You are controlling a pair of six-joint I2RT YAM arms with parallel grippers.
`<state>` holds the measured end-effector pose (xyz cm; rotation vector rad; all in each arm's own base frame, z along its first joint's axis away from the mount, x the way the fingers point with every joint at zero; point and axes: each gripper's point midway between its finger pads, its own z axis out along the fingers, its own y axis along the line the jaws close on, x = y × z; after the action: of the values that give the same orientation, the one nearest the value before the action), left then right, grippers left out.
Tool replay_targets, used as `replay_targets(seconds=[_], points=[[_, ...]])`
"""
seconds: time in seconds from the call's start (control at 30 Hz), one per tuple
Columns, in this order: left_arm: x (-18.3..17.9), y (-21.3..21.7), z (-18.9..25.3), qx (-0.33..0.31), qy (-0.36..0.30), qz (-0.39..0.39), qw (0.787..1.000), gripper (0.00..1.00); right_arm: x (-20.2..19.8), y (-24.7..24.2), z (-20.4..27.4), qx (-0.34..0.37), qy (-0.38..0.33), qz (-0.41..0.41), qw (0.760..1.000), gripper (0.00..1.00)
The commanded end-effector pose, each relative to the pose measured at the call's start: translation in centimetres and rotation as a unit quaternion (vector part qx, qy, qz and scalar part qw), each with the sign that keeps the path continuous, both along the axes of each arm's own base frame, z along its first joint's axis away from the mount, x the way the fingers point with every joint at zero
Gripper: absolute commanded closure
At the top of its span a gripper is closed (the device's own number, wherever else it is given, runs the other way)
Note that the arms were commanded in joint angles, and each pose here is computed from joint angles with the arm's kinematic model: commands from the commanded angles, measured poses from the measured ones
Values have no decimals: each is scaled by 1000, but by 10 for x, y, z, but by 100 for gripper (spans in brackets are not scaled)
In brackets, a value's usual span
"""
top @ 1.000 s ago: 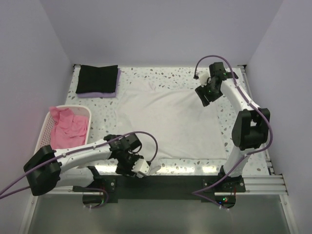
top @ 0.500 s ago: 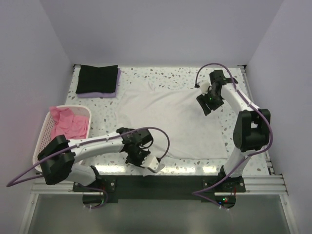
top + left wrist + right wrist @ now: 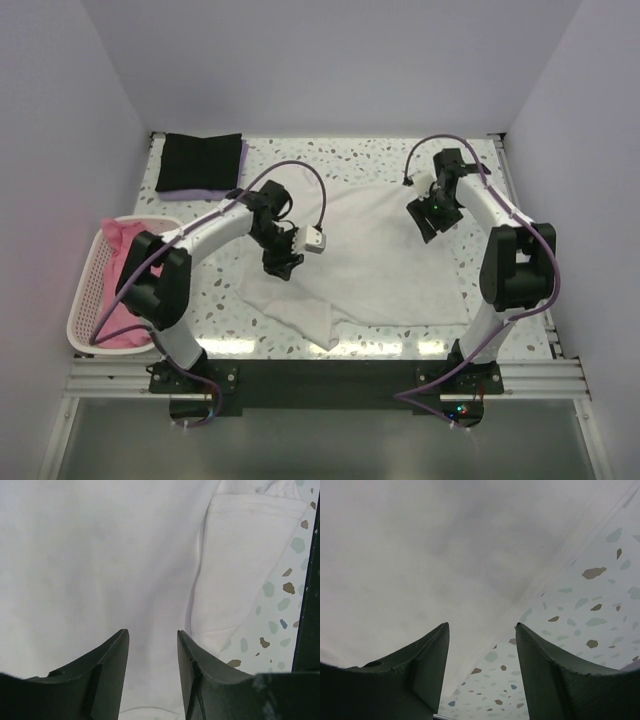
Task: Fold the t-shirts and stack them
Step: Flatten the tshirt out
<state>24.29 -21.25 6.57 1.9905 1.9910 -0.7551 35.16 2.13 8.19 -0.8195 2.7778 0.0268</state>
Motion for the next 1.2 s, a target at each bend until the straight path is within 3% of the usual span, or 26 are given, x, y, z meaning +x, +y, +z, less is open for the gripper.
replay_targets(seconds=[0.0,0.17,0.33,0.47,0.63,0.9,1.17], points=[[-14,-14,40,-79,-34,9,996,51,-3,-5,17,-4,-24,4,1000,41],[-26,-17,56,-128,-99,15,987,45,-9,-3,11,4,-12,0,1000,41],[-39,-33,34,-116,-142,3,983,46,-20,1,3,16,9,-2,1000,41],[-55,-57,13,-108,-127,-36,985,51,-28,0,4,15,11,-2,1000,41],[-43,-75,4,-94,-124,-40,987,55,-40,-6,4,8,16,0,1000,41],[-42,-83,-15,-77,-110,-66,989,58,-44,-13,-2,1,17,-3,1000,42],[-62,-85,-9,-88,-105,-99,986,66,-44,-17,-9,3,27,-7,1000,42]])
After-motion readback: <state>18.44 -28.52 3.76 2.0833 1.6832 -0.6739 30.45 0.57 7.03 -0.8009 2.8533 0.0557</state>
